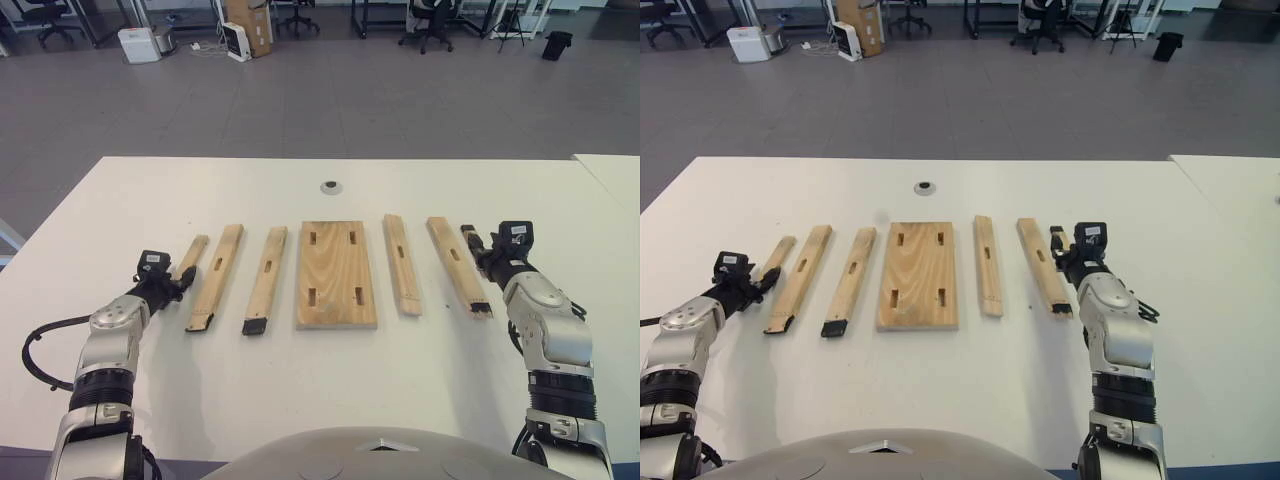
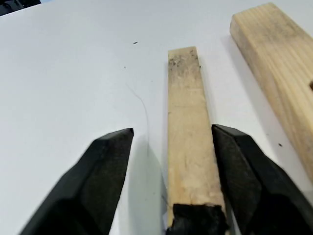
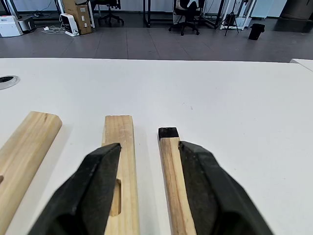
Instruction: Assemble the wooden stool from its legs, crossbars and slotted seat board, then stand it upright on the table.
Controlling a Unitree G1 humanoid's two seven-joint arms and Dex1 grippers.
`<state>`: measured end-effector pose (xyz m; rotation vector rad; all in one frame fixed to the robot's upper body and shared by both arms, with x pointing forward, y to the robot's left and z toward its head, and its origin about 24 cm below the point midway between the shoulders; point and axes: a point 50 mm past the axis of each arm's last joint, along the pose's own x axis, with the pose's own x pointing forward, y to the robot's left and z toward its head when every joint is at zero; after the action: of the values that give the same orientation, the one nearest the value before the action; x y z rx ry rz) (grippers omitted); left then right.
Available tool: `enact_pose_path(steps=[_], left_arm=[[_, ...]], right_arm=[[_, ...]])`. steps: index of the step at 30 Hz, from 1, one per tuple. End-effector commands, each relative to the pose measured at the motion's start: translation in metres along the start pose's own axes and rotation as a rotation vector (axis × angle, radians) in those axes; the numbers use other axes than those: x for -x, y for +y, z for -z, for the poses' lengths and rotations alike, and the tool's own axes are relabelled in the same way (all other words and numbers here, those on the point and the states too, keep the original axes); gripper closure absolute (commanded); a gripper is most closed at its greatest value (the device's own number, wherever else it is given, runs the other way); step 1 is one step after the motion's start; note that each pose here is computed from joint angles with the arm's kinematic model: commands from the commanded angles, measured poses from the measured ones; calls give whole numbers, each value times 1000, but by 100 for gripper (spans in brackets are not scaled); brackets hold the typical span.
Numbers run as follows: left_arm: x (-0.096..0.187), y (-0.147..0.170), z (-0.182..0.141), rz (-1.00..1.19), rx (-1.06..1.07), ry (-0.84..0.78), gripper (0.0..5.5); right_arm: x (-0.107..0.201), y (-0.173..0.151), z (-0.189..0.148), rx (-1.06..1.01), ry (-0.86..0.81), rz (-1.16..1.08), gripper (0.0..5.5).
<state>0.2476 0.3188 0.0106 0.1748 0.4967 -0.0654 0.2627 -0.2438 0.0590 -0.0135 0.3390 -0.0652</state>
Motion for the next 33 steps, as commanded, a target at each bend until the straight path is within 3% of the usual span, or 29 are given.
enact_pose_path(steps=[1, 8, 10, 12, 16, 19, 22, 26, 33], left_arm=[[1, 2, 10, 7, 7, 70, 306], [-8, -7, 3, 50, -7, 38, 420], [-16, -13, -9, 59, -11, -17, 421], [-26, -19, -35, 47, 68, -151, 421], [-27, -47, -125, 90, 67, -565, 421], [-10, -78, -170, 229, -3, -770, 421], [0, -126, -180, 433, -71, -825, 421], [14, -176, -193, 602, -95, -903, 421], [24, -199, -196, 763, -69, -936, 421]], right_arm=[[0, -2, 2, -20, 9, 22, 329], [1, -4, 1, -60, 6, 43, 329], [2, -5, -1, -77, -11, 59, 329], [2, -8, -9, -124, -55, 87, 329], [-2, 5, -57, -165, -206, -5, 329], [4, 43, -107, -346, -340, -253, 329], [20, 91, -142, -462, -394, -543, 329], [35, 117, -155, -522, -379, -696, 329], [43, 126, -159, -586, -363, -807, 329]])
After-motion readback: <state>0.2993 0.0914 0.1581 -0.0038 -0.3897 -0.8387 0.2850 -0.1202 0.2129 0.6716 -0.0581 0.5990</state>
